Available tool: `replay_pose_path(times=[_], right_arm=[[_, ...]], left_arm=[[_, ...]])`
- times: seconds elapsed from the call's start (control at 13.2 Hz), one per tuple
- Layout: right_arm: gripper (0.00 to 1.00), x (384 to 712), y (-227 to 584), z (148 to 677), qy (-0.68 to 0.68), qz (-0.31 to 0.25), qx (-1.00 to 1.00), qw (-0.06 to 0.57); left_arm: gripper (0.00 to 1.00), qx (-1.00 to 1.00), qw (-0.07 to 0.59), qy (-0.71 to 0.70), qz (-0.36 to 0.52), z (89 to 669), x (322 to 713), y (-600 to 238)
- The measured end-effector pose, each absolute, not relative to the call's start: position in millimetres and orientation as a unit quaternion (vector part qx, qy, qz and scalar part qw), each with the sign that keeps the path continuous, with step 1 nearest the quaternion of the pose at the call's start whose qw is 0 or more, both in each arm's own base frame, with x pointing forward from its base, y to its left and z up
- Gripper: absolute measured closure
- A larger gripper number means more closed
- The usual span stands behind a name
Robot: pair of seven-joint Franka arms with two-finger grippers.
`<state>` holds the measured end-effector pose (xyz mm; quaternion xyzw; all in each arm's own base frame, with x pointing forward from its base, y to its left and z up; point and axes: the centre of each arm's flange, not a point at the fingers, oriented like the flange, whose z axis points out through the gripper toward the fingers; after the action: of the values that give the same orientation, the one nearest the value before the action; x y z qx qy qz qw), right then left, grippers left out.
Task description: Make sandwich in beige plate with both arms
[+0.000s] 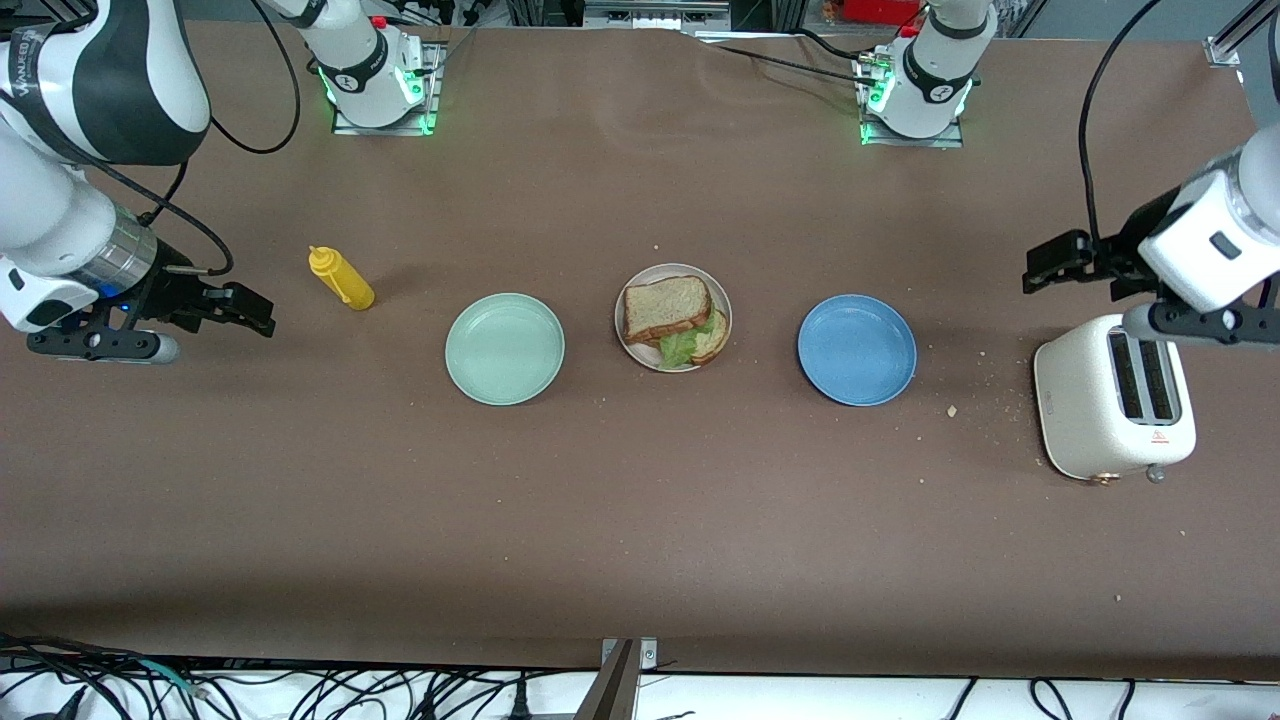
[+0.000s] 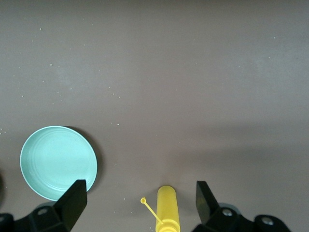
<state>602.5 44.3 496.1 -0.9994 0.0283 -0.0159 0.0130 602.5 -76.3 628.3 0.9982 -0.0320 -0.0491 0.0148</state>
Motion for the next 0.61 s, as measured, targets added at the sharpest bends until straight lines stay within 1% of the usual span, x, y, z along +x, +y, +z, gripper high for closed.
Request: replay_pose_path(times=[0.23,0.38,0.61], right_arm=[[0.0,606.6,43.5,486.8,0.03,-0.014,-0.999,0.011],[0.0,608.2,42.5,481.5,0.031,-0.011,-0.999,0.01],[0.0,609.9,44.5,476.4,0.029,-0.009,-0.999,0.009]], left_arm=[[0.0,0.998,-0.015,-0.051,-0.043,637.6,590.9,-79.9],[0.0,0.998,-0.014,-0.039,-0.04,634.1,586.5,-68.8],[0.0,0.999,-0.016,-0.035,-0.034,628.3,567.5,-51.8]])
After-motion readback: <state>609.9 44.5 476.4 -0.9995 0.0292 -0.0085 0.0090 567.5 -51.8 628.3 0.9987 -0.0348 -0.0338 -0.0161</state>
